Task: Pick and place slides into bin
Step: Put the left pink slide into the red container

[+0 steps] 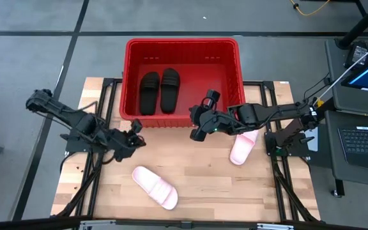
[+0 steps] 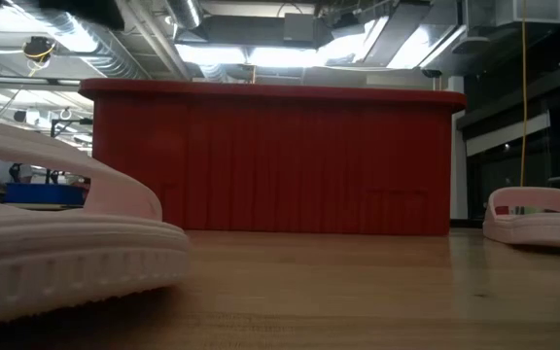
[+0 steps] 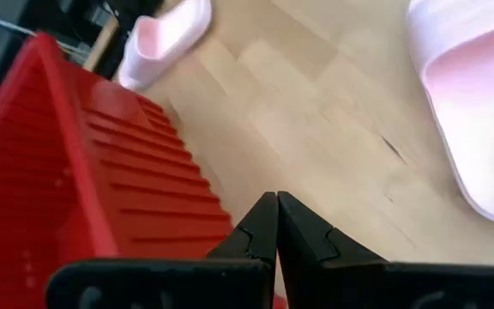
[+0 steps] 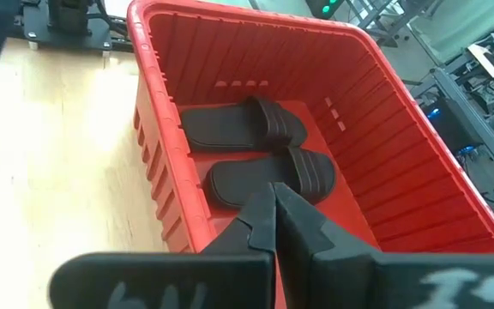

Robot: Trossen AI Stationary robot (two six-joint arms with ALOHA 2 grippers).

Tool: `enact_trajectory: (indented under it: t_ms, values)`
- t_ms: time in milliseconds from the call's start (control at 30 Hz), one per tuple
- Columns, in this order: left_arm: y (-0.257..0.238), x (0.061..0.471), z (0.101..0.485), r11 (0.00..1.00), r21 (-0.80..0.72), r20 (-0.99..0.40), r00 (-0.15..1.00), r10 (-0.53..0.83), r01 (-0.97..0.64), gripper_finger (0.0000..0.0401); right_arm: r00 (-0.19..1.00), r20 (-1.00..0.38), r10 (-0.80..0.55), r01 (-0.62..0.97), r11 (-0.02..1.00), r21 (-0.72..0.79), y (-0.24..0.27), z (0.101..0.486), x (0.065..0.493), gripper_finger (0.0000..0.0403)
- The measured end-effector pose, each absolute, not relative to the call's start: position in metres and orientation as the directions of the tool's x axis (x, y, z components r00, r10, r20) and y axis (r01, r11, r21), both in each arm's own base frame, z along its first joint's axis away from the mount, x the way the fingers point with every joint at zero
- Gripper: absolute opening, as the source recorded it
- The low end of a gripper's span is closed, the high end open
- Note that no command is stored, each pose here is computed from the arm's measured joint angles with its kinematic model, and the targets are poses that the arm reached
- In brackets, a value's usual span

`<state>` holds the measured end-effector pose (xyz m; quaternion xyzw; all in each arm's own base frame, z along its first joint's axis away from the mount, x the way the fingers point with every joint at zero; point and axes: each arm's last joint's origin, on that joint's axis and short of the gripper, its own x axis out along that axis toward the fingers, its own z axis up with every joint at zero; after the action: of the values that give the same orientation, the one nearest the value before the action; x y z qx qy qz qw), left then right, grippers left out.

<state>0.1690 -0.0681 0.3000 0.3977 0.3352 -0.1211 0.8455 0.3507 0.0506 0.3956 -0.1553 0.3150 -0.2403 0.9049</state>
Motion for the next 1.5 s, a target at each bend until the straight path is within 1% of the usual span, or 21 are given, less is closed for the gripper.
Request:
enact_trajectory:
  t_ms: [67,200,333,467,567,733,800,867,967,1133,1267,1333,1400,1500]
  values:
    - [-0.074,0.17,0.29,0.659,0.593,-0.65,0.758,0.053,0.462,0.0001,0.686,-0.495,-0.532,0.336,0.836,-0.433,0.051,0.396,0.351,0.0003]
    - [-0.089,0.174,0.275,0.661,0.604,-0.573,0.819,-0.029,0.446,0.0002,0.686,-0.504,-0.524,0.32,0.84,-0.438,0.055,0.395,0.349,0.0003]
    - [-0.107,0.177,0.255,0.594,0.651,-0.526,0.845,-0.096,0.473,0.0002,0.675,-0.541,-0.501,0.251,0.846,-0.47,0.068,0.391,0.342,0.0002]
    - [-0.126,0.182,0.243,0.54,0.72,-0.496,0.867,-0.037,0.435,0.0002,0.657,-0.581,-0.48,0.22,0.859,-0.462,0.082,0.389,0.33,0.0002]
    - [-0.137,0.185,0.231,0.465,0.749,-0.521,0.853,-0.025,0.472,0.0002,0.658,-0.59,-0.468,0.22,0.869,-0.443,0.089,0.388,0.326,0.0002]
    - [-0.151,0.189,0.211,0.411,0.74,-0.576,0.817,-0.021,0.532,0.0002,0.666,-0.588,-0.458,0.215,0.874,-0.436,0.094,0.389,0.325,0.0002]
    - [-0.155,0.19,0.207,0.41,0.737,-0.579,0.815,-0.026,0.537,0.0002,0.668,-0.586,-0.459,0.234,0.877,-0.42,0.093,0.389,0.325,0.0002]
    - [-0.16,0.19,0.205,0.44,0.722,-0.575,0.817,-0.046,0.534,0.0004,0.676,-0.577,-0.458,0.254,0.88,-0.401,0.093,0.39,0.326,0.0002]
    - [-0.163,0.19,0.205,0.479,0.689,-0.579,0.81,-0.088,0.544,0.0015,0.684,-0.571,-0.454,0.278,0.886,-0.372,0.094,0.391,0.327,0.0002]
    - [-0.165,0.189,0.205,0.472,0.67,-0.593,0.796,-0.124,0.573,0.0043,0.686,-0.57,-0.452,0.313,0.891,-0.329,0.095,0.391,0.327,0.0002]
    - [-0.165,0.189,0.205,0.5,0.633,-0.605,0.781,-0.157,0.591,0.0069,0.688,-0.577,-0.44,0.308,0.897,-0.316,0.095,0.391,0.327,0.0002]
    - [-0.165,0.189,0.205,0.498,0.634,-0.605,0.781,-0.157,0.591,0.0082,0.689,-0.578,-0.439,0.319,0.898,-0.302,0.095,0.391,0.327,0.0002]
    - [-0.165,0.189,0.205,0.461,0.656,-0.603,0.783,-0.155,0.597,0.0095,0.689,-0.578,-0.437,0.321,0.899,-0.297,0.095,0.39,0.327,0.0002]
    - [-0.166,0.19,0.202,0.375,0.695,-0.608,0.78,-0.149,0.614,0.011,0.69,-0.578,-0.436,0.322,0.9,-0.295,0.095,0.391,0.327,0.0002]
